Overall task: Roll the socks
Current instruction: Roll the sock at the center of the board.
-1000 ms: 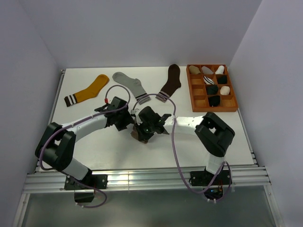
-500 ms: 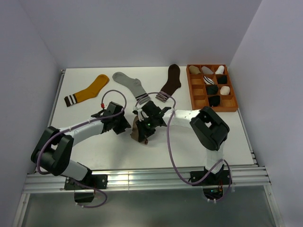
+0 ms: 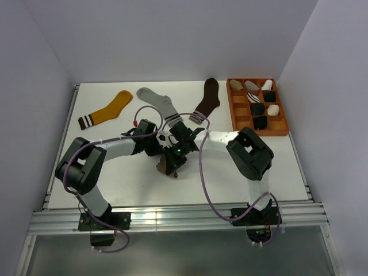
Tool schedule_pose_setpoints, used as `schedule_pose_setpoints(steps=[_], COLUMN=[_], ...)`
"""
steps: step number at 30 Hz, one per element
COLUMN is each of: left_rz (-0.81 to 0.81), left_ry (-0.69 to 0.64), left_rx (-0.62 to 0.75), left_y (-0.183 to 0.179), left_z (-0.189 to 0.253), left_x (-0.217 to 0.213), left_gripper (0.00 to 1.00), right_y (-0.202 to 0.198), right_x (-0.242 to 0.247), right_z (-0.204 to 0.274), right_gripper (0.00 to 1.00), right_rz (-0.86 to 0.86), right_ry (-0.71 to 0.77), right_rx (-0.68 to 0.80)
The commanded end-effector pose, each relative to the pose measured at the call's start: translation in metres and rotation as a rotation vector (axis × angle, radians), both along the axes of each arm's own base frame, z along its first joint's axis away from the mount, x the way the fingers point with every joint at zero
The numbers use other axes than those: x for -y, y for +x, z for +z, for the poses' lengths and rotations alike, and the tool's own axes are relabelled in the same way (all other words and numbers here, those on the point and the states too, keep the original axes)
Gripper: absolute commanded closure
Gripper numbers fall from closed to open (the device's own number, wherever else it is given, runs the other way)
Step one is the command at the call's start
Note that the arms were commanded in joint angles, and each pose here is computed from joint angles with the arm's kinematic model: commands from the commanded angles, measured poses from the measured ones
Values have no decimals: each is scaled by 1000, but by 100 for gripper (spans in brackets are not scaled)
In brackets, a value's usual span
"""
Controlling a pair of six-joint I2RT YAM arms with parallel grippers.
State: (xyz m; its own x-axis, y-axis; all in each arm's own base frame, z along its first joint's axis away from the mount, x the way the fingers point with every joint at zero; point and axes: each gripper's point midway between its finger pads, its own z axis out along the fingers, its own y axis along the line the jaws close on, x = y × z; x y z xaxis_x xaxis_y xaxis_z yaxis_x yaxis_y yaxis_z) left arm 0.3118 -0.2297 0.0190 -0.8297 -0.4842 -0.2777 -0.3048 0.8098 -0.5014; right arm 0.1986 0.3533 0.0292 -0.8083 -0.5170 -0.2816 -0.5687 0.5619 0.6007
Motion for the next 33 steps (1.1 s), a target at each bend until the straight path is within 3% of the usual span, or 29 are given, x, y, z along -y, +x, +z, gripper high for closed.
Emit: schedule_pose_setpoints(steps=[1, 12, 16, 22, 24, 33], left_rz=[-27, -43, -48, 32, 90, 153], left_ry=[5, 6, 14, 32, 24, -98], left_rx=[4, 45, 69, 101, 109, 63], left_y=[2, 1, 1, -8, -14, -58], left_z=[-8, 0, 12, 42, 53, 47], left_x=[3, 0, -3, -20, -29, -12], left_gripper=[87, 84, 73, 41, 36, 38], right_y=[-9, 10, 12, 15, 17, 26], right_x=[-6, 11, 14, 14, 14, 12], right_z=[6, -9, -20, -27, -27, -23], right_gripper=[100, 100, 100, 100, 100, 100], right_rz=[12, -92, -105, -131, -134, -146], right_ry=[48, 103, 85, 77, 77, 66], right_rx=[-133, -339, -362, -369, -362, -320])
